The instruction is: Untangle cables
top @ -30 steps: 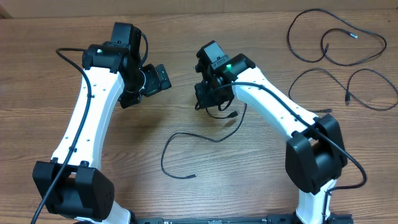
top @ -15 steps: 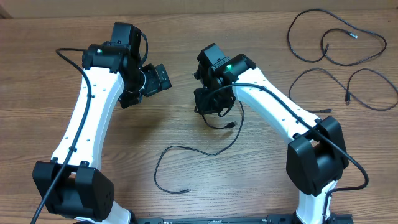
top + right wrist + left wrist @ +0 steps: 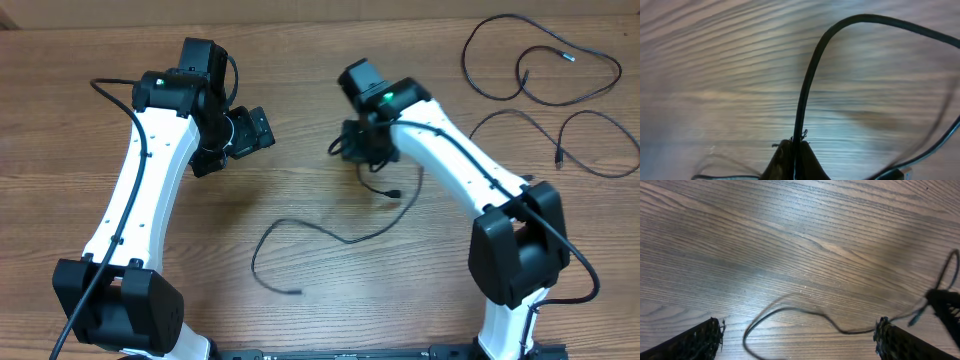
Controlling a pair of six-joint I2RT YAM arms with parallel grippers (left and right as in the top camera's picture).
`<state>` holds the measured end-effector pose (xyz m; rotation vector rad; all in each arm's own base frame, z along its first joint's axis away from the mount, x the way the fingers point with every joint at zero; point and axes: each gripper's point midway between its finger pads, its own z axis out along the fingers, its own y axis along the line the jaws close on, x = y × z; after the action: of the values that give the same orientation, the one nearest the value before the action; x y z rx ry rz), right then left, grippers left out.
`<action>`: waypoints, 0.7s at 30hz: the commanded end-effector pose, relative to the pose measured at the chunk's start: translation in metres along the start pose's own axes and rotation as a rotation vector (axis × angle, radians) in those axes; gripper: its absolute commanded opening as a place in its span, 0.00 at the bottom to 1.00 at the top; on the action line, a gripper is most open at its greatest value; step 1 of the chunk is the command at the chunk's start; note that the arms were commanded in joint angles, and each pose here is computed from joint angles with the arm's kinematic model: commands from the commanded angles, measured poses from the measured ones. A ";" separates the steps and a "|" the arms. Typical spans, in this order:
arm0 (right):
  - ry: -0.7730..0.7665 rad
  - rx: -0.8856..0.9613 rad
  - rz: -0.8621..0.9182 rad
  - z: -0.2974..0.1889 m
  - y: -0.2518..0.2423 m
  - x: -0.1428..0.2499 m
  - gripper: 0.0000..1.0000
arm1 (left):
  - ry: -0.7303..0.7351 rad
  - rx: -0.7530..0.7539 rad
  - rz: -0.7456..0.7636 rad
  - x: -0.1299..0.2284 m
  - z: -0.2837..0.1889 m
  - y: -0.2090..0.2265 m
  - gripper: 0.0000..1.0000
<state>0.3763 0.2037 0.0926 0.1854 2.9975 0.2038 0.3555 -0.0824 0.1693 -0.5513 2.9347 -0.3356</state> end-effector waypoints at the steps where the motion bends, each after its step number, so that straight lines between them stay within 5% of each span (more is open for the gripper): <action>1: 0.015 0.063 0.163 0.000 -0.035 -0.008 0.04 | 0.008 0.001 0.028 0.000 0.003 -0.001 1.00; 21: -0.067 0.302 0.503 -0.076 -0.152 -0.005 0.04 | 0.005 0.002 0.030 -0.001 0.003 -0.001 1.00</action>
<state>0.3537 0.0756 0.1189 0.8502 2.9535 -0.1877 0.3564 -0.0825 0.1694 -0.5270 2.9342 -0.3351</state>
